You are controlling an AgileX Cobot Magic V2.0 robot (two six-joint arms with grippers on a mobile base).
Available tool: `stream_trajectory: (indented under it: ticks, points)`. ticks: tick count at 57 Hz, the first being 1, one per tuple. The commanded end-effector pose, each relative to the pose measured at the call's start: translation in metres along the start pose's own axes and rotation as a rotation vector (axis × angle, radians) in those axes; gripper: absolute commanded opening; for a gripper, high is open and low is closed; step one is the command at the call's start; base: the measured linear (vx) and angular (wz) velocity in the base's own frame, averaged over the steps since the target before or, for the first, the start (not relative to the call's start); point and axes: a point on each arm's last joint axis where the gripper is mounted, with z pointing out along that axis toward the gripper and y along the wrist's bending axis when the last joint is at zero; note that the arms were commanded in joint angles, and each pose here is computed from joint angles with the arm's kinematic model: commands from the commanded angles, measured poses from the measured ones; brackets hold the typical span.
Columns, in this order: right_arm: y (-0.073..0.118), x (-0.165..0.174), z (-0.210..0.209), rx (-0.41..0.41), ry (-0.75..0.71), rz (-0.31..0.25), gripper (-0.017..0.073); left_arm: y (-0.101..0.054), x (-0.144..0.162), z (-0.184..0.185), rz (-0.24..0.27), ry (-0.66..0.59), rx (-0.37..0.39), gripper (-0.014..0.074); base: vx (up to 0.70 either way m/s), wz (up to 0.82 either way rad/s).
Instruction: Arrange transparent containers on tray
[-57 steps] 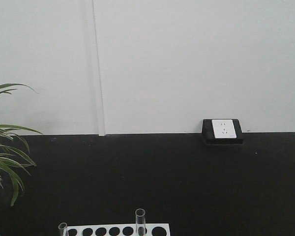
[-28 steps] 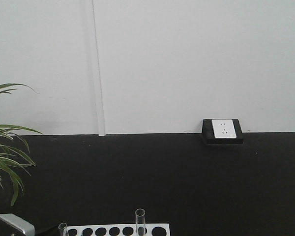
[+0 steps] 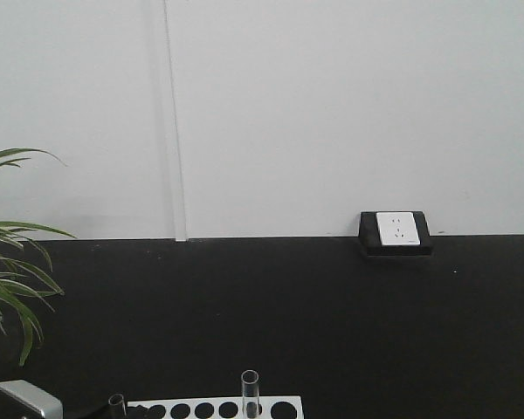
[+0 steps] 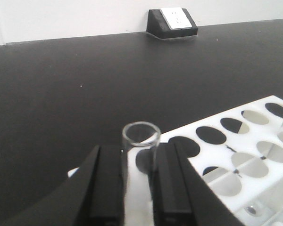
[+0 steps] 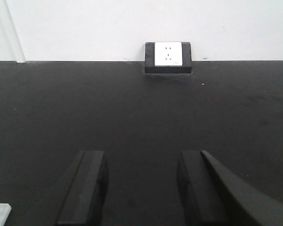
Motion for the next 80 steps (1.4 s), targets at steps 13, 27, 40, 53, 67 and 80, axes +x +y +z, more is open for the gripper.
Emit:
stream_trajectory:
  ticks: [13, 27, 40, 53, 67, 80]
  points:
    - [0.0, -0.017, -0.002, -0.004, -0.106, -0.006, 0.0426, -0.007, -0.03, -0.003, 0.002, -0.227, 0.051, 0.011, 0.0, 0.0]
    - [0.0, -0.017, -0.002, -0.003, -0.107, -0.009, 0.0426, -0.013, -0.054, -0.017, 0.023, -0.303, 0.056, 0.0106, 0.0, 0.0]
    - [0.0, -0.017, -0.002, -0.003, -0.107, -0.01, 0.0426, -0.018, -0.093, -0.025, 0.065, -0.355, 0.042, 0.0108, 0.0, 0.0]
    - [0.001, -0.022, -0.003, -0.008, -0.152, -0.01, 0.0426, -0.024, -0.15, -0.036, 0.107, -0.369, -0.013, 0.0111, 0.0, 0.0]
    - [0.002, -0.033, -0.005, -0.022, -0.281, -0.008, 0.0426, -0.03, -0.173, -0.074, 0.119, -0.36, -0.064, 0.0111, 0.0, 0.0]
    - [0.031, -0.014, 0.01, -0.215, -0.35, -0.039, 0.0426, -0.031, -0.172, -0.107, 0.061, -0.252, -0.141, 0.0111, 0.0, 0.0]
